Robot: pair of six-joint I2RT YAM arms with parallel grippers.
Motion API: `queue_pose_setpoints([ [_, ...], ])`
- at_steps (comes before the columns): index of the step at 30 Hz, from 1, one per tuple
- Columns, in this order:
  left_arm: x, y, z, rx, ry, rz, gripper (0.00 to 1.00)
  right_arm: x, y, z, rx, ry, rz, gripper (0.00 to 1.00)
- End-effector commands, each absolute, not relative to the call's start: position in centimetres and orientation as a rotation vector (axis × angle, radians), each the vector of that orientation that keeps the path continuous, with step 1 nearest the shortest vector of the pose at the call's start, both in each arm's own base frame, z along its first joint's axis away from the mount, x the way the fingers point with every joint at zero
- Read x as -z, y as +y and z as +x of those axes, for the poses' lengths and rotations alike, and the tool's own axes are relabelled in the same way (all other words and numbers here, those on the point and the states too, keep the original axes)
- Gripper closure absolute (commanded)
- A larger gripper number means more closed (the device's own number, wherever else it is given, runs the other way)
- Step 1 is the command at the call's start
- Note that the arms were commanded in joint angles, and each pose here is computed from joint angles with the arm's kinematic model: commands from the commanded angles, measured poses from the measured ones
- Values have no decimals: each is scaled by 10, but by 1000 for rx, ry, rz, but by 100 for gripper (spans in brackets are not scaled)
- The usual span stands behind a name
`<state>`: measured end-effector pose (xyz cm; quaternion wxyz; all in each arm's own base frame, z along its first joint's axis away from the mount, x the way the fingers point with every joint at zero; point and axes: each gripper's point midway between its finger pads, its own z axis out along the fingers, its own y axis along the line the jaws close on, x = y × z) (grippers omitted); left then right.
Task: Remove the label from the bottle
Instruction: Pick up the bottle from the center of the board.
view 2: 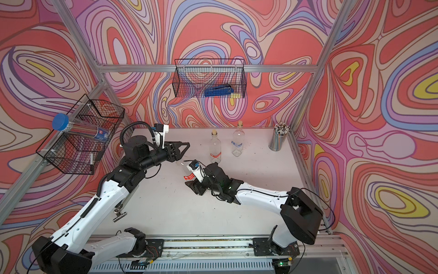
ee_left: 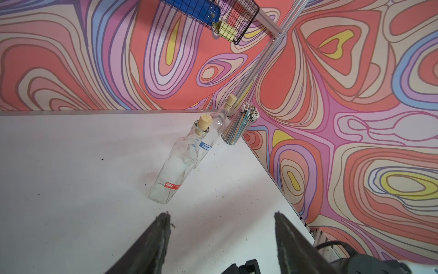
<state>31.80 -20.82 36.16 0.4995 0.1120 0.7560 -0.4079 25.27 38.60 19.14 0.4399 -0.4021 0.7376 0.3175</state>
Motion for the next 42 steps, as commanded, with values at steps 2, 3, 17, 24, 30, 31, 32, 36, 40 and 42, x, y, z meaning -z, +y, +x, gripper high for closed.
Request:
queue_pose_setpoints([
  [2,-405,-209,298,1024,1662,385,10,-226,391,236,-909,1753,-1046,100],
  [3,-408,-207,295,1037,1646,389,8,-228,390,234,-925,1752,-1054,100],
  [17,-415,-194,283,1330,1519,425,16,-254,383,216,-1142,1721,-1096,100],
  [24,-395,-194,289,1301,1587,414,22,-259,382,218,-1178,1711,-1084,100],
  [30,-372,-196,298,1294,1653,399,31,-261,383,219,-1201,1707,-1079,100],
  [31,-370,-196,299,1294,1654,397,31,-261,383,219,-1203,1707,-1077,100],
  [32,-368,-197,300,1295,1655,393,29,-261,384,219,-1207,1706,-1077,100],
  [36,-368,-196,304,1297,1638,382,35,-262,384,218,-1218,1704,-1076,100],
  [40,-370,-200,308,1318,1623,380,54,-262,385,218,-1224,1707,-1075,100],
  [42,-370,-203,309,1329,1623,385,60,-262,386,218,-1228,1708,-1074,100],
])
